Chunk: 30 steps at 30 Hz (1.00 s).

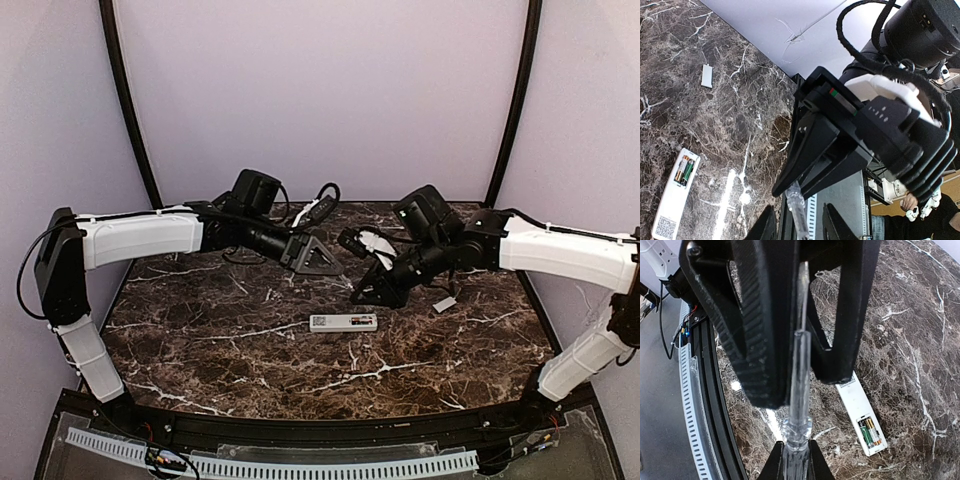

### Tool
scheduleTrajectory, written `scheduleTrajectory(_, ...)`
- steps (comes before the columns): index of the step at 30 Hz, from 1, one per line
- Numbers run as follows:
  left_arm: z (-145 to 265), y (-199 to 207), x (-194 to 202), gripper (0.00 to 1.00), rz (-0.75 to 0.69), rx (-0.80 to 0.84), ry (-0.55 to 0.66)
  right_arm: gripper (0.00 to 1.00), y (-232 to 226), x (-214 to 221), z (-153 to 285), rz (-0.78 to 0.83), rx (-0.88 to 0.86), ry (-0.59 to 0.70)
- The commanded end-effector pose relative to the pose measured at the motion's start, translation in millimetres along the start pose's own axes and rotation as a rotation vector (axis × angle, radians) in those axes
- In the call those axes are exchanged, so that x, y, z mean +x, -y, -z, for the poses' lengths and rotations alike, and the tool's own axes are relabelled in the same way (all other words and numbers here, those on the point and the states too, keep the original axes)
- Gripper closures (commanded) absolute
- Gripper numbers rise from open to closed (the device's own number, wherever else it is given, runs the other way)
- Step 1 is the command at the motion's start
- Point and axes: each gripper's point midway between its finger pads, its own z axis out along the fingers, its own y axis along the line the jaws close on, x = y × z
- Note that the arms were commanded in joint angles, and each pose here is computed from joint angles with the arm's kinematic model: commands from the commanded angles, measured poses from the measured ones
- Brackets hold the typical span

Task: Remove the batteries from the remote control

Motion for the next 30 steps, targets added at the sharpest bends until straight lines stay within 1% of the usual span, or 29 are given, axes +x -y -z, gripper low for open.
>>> scheduleTrajectory(1, -6, -1, 1, 0.67, 0.016, 0.025, 0.004, 1.0, -1, -6, -3, 0.028, 0.015, -0.007)
scheduleTrajectory(3, -7, -2, 2, 0.69, 0.019, 0.026, 0.004, 1.0, -1, -6, -4, 0.028, 0.019, -0.008)
scheduleTrajectory(5, -8, -3, 4, 0.74, 0.023, 0.028, -0.001, 1.0, 0, -6, -4, 0.028, 0.027, -0.007)
scheduleTrajectory(12, -9, -4, 9, 0.75, 0.026, 0.025, -0.017, 1.0, 4, -5, -2, 0.023, 0.054, -0.012)
scheduleTrajectory(14, -9, -5, 10, 0.77, 0.027, 0.024, -0.019, 1.0, 5, -5, -3, 0.021, 0.056, -0.015)
scheduleTrajectory(17, -10, -6, 11, 0.86, 0.032, 0.021, -0.022, 1.0, 5, -4, -3, 0.018, 0.058, -0.018)
scheduleTrajectory(18, -10, -6, 11, 0.87, 0.032, 0.022, -0.022, 1.0, 6, -4, -3, 0.017, 0.06, -0.017)
scheduleTrajectory(20, -10, -6, 12, 0.95, 0.033, 0.02, -0.024, 1.0, 5, -4, -4, 0.016, 0.06, -0.018)
scheduleTrajectory(22, -10, -7, 12, 0.99, 0.033, 0.013, -0.022, 1.0, 5, -4, -3, 0.015, 0.062, -0.019)
scheduleTrajectory(26, -10, -10, 12, 1.0, 0.037, 0.001, -0.019, 1.0, 7, -5, -4, 0.006, 0.073, -0.012)
scheduleTrajectory(27, -10, -10, 12, 1.0, 0.041, -0.001, -0.019, 0.97, 9, -6, -4, -0.004, 0.083, -0.012)
scheduleTrajectory(28, -10, -10, 11, 1.0, 0.038, -0.003, -0.015, 0.88, 13, -6, -4, -0.019, 0.101, -0.011)
scheduleTrajectory(29, -10, -10, 11, 0.99, 0.04, -0.005, -0.014, 0.77, 17, -6, -4, -0.031, 0.121, -0.008)
scheduleTrajectory(30, -8, -8, 9, 1.0, 0.031, -0.006, -0.004, 0.63, 20, -8, -4, -0.06, 0.138, 0.007)
